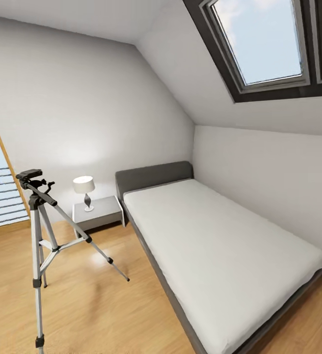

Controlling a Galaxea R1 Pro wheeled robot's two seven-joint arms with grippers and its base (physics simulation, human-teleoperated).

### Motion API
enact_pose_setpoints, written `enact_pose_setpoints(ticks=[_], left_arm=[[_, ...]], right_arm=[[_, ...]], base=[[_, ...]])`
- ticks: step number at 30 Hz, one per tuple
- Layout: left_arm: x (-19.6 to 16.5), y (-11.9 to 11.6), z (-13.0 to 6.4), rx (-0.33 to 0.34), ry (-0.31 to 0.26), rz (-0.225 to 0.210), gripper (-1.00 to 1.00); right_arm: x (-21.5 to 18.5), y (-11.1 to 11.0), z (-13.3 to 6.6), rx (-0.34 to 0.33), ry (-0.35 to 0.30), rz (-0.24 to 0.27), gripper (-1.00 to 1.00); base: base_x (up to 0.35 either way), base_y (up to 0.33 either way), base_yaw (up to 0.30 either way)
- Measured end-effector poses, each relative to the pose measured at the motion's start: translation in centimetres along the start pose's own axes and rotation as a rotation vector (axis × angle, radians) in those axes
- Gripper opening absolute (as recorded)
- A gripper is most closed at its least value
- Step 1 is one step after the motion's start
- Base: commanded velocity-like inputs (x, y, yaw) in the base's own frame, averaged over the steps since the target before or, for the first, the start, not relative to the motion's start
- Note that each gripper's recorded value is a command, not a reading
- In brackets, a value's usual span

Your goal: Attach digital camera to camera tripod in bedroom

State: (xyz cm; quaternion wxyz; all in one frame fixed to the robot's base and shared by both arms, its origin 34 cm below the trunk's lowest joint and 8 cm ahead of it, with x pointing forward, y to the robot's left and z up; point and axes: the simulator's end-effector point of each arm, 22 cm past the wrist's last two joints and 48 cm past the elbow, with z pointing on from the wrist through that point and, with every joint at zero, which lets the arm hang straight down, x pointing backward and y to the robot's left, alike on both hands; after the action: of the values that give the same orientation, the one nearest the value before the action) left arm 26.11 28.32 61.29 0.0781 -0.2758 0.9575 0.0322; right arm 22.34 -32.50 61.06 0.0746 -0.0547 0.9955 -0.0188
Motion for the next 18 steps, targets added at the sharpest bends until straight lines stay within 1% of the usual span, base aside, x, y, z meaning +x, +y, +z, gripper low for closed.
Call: enact_pose_setpoints(ticks=[18], left_arm=[[-0.04,0.04,0.00,-0.001,-0.001,0.000,-1.00]], right_arm=[[0.00,0.00,0.00,0.000,0.000,0.000,1.00]], base=[[0.000,0.000,0.288]])
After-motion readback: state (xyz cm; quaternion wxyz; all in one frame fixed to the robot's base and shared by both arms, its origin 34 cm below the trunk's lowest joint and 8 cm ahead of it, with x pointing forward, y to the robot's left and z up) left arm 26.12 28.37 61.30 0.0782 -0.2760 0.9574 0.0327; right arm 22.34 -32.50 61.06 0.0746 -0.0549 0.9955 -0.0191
